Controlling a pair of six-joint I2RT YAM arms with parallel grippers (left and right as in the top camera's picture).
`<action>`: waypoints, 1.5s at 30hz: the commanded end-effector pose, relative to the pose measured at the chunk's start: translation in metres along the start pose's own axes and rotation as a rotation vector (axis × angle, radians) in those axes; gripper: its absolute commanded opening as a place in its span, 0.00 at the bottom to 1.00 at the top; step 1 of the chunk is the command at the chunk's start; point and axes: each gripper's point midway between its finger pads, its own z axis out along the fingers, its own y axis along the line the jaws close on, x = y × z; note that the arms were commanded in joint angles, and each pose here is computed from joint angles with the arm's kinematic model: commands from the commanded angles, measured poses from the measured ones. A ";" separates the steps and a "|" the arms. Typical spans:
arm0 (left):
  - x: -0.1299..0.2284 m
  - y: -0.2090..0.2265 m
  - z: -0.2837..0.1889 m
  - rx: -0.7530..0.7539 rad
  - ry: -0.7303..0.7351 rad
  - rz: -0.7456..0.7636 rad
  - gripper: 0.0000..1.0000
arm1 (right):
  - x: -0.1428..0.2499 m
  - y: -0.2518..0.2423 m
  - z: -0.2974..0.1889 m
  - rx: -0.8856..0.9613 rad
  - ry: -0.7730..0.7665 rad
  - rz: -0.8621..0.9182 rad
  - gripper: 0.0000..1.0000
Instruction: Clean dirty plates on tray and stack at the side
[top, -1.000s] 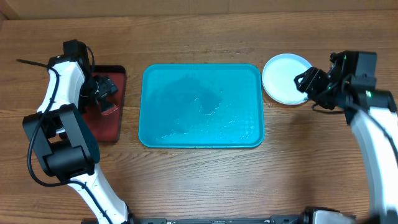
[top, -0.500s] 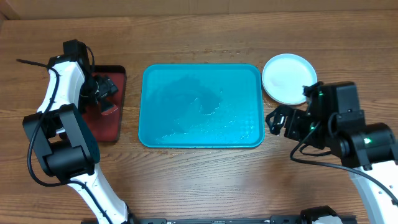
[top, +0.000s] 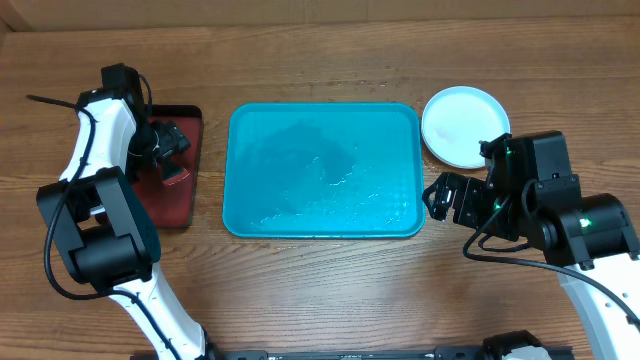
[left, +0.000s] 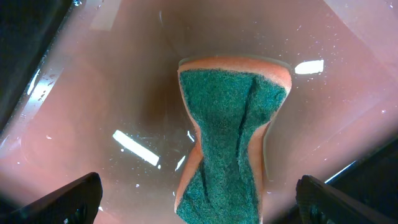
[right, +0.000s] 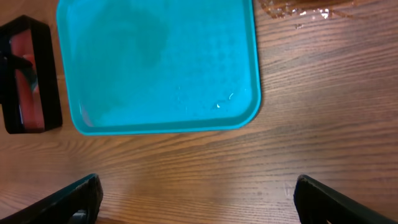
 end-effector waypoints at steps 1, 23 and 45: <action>-0.007 -0.001 -0.005 0.005 -0.018 -0.005 1.00 | -0.001 0.001 -0.002 0.003 -0.006 -0.005 1.00; -0.007 -0.001 -0.005 0.005 -0.018 -0.005 1.00 | -0.003 0.002 -0.014 -0.185 -0.489 -0.258 1.00; -0.007 -0.001 -0.005 0.005 -0.018 -0.005 1.00 | -0.007 -0.045 0.003 -0.249 -1.027 -0.314 1.00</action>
